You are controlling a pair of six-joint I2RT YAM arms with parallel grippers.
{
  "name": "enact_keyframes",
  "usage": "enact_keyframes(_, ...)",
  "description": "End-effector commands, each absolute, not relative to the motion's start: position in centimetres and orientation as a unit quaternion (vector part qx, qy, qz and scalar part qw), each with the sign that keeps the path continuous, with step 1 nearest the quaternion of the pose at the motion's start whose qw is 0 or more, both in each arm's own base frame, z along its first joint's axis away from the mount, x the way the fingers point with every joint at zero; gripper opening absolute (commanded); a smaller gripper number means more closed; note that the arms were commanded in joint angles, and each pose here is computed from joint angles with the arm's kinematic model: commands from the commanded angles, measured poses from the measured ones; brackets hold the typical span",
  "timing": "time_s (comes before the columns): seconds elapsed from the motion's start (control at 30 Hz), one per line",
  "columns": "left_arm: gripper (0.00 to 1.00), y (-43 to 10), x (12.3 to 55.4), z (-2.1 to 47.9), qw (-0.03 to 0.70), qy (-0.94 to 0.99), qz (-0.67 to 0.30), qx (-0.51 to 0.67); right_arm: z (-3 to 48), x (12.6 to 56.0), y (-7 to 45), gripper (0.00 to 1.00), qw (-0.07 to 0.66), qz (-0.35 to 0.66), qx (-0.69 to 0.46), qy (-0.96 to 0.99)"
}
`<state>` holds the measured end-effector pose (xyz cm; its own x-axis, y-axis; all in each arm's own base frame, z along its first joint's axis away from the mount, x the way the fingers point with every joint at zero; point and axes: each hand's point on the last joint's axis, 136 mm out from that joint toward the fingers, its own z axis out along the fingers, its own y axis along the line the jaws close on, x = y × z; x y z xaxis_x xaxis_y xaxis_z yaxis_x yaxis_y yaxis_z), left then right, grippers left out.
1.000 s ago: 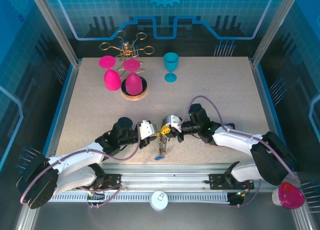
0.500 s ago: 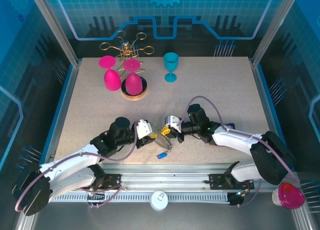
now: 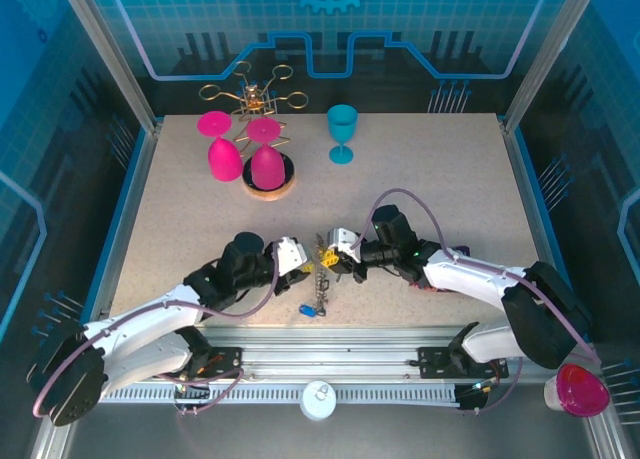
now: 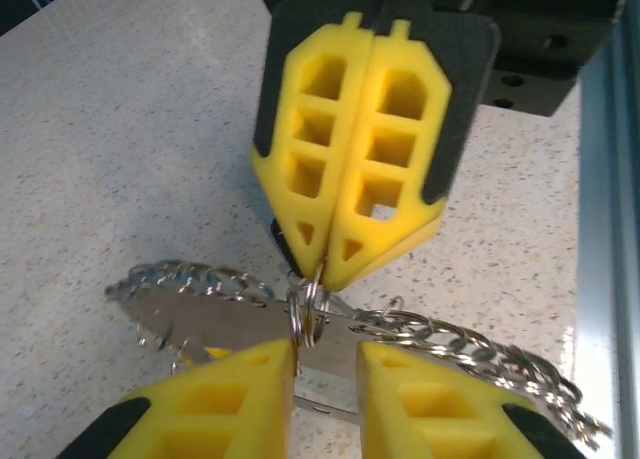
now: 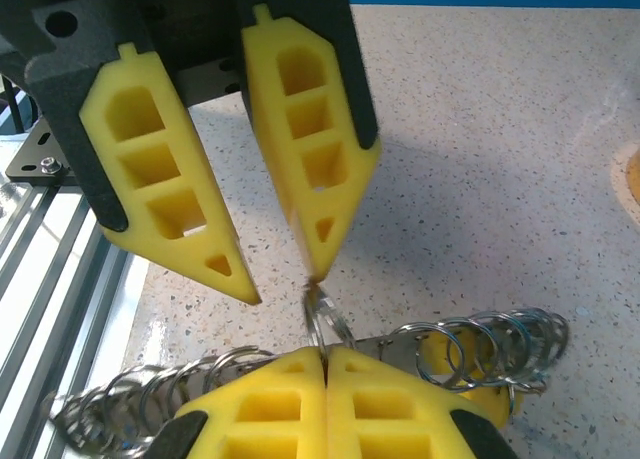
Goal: Put the keys on the keyring
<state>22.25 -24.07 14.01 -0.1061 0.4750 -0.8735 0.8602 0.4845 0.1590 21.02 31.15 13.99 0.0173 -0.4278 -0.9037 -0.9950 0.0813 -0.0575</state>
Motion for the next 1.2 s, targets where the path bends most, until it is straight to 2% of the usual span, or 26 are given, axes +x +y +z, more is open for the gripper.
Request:
enact_keyframes(0.0,0.24,-22.1,25.1,14.0,0.488,0.748,-0.11,0.437,16.0,20.7,31.8,0.0,0.433,0.353,-0.594,0.579)
enact_keyframes(0.07,0.28,-20.7,26.6,13.5,0.488,0.767,-0.057,0.413,16.0,20.8,31.8,0.0,0.434,0.35,-0.592,0.582)
enact_keyframes(0.17,0.29,-20.1,26.9,14.1,0.502,0.766,-0.043,0.399,15.8,21.1,31.8,0.0,0.433,0.344,-0.589,0.589)
enact_keyframes(0.33,0.2,-22.2,23.2,15.0,0.492,0.734,-0.148,0.444,15.5,21.2,31.6,0.0,0.431,0.339,-0.589,0.594)
enact_keyframes(0.5,0.2,-24.1,19.5,15.5,0.463,0.7,-0.245,0.486,15.6,20.8,31.8,0.0,0.43,0.34,-0.597,0.586)
enact_keyframes(0.73,0.29,-25.7,20.0,14.8,0.443,0.688,-0.257,0.514,15.9,20.2,32.3,0.0,0.432,0.345,-0.609,0.569)
enact_keyframes(1.17,0.21,-26.4,21.0,14.9,0.448,0.68,-0.254,0.523,15.9,19.5,32.8,0.0,0.422,0.349,-0.622,0.559)
